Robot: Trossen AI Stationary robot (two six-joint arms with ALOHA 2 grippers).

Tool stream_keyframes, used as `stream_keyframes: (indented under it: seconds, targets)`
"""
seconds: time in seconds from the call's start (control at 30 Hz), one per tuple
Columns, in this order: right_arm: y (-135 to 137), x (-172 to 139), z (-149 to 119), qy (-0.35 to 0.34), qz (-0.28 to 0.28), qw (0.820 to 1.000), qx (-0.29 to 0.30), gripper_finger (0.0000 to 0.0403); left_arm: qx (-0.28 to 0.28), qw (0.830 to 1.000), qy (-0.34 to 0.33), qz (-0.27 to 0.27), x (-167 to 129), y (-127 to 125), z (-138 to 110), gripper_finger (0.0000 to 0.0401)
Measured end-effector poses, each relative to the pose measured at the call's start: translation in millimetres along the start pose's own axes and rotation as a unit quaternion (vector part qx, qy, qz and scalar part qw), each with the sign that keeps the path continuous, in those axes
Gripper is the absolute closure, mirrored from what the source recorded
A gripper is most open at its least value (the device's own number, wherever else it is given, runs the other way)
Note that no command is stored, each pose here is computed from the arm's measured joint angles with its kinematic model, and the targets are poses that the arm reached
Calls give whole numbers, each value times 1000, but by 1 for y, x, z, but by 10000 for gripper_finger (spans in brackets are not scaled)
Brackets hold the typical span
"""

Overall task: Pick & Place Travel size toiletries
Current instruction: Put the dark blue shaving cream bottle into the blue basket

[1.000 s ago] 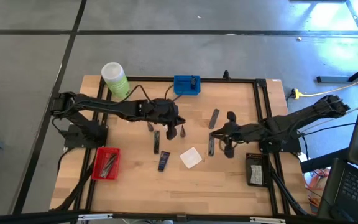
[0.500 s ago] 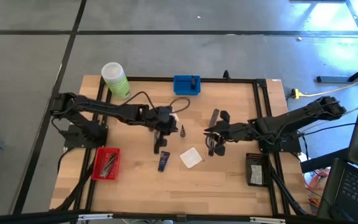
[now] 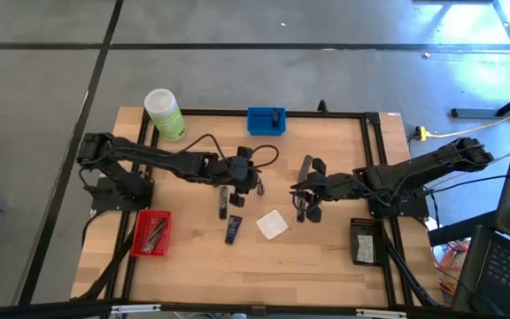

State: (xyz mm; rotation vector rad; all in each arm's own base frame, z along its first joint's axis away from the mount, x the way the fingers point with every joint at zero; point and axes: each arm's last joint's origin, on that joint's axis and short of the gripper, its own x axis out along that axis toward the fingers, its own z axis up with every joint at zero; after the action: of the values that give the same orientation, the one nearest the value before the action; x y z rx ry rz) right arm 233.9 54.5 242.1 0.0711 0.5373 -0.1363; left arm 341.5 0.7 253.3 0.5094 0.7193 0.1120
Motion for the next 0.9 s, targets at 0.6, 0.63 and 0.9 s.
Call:
stream_keyframes:
  seconds: [0.6, 0.63, 0.9]
  targets:
    - [1, 0, -3, 15, 8, 1000, -9, 346, -80, 997, 1, 0, 2, 44, 0, 247]
    - [1, 0, -3, 15, 8, 1000, -9, 345, -85, 996, 9, -1, 2, 53, -3, 250]
    - [-1, -2, -3, 15, -1, 1000, -17, 334, -141, 989, 5, -36, -14, 123, -13, 270]
